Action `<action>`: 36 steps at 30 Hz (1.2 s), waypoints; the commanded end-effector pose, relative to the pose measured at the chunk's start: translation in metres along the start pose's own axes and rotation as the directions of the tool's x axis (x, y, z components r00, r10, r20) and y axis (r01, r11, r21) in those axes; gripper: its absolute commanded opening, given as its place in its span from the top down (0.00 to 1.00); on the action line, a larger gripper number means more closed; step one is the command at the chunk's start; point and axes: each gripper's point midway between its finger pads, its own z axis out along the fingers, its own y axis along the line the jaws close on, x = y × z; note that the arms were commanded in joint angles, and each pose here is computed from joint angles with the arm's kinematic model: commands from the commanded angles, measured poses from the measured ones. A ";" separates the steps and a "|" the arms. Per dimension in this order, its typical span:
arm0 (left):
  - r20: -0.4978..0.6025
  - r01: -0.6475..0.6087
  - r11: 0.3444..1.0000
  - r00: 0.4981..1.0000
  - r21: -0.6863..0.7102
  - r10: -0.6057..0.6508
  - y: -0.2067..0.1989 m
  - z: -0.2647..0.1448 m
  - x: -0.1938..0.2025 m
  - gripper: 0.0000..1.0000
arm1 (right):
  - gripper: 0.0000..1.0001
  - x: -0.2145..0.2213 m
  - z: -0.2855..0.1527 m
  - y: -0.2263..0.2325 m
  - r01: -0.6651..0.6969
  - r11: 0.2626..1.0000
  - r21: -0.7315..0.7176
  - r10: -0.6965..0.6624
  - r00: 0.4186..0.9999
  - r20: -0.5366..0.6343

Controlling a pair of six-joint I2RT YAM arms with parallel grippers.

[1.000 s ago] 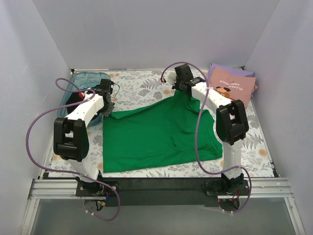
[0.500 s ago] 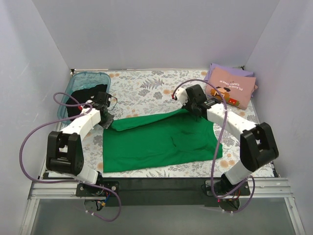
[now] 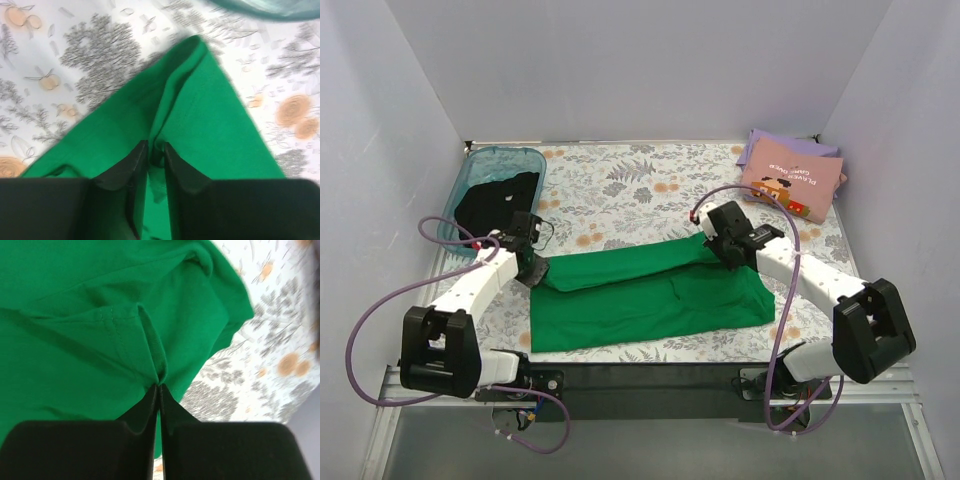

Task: Fold and stack the t-shirts
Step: Fold the tshirt

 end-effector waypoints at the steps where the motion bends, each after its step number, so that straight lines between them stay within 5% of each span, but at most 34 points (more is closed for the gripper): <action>1: -0.023 0.019 0.996 1.000 -0.089 -0.021 0.030 0.001 0.010 0.73 | 0.88 0.035 -0.004 0.018 -0.140 0.990 -0.009 0.138 0.983 -0.120; 2: -0.029 0.026 0.990 0.999 -0.138 -0.031 0.043 0.003 0.015 0.70 | 0.78 0.045 -0.002 0.023 -0.155 0.988 -0.006 0.152 0.976 -0.153; 5: -0.006 0.056 0.974 0.998 -0.220 -0.059 0.066 -0.004 0.015 0.53 | 0.71 0.057 -0.006 0.032 -0.213 0.977 -0.013 0.206 0.958 -0.200; 9: 0.011 0.094 0.986 0.996 -0.136 -0.094 0.051 -0.035 0.001 0.46 | 0.53 0.051 -0.019 0.033 -0.328 0.945 -0.001 0.325 0.934 -0.151; 13: 0.053 0.125 0.992 0.991 -0.003 -0.125 0.033 -0.063 -0.015 0.41 | 0.01 0.013 -0.040 0.020 -0.428 0.904 -0.019 0.428 0.903 0.029; 19: -0.030 0.032 0.989 0.999 0.143 -0.028 -0.011 -0.065 -0.007 0.38 | 0.02 -0.032 -0.050 0.004 -0.565 0.822 -0.063 0.566 0.801 0.196; 27: -0.097 -0.060 0.995 0.993 0.080 0.067 0.001 -0.032 0.024 0.44 | 0.08 0.003 -0.005 -0.015 -0.783 0.621 -0.039 0.784 0.620 0.043; 36: -0.110 -0.075 0.997 0.991 -0.014 0.073 0.025 -0.008 0.036 0.48 | 0.16 0.022 0.022 -0.011 -0.849 0.508 -0.144 0.859 0.512 0.010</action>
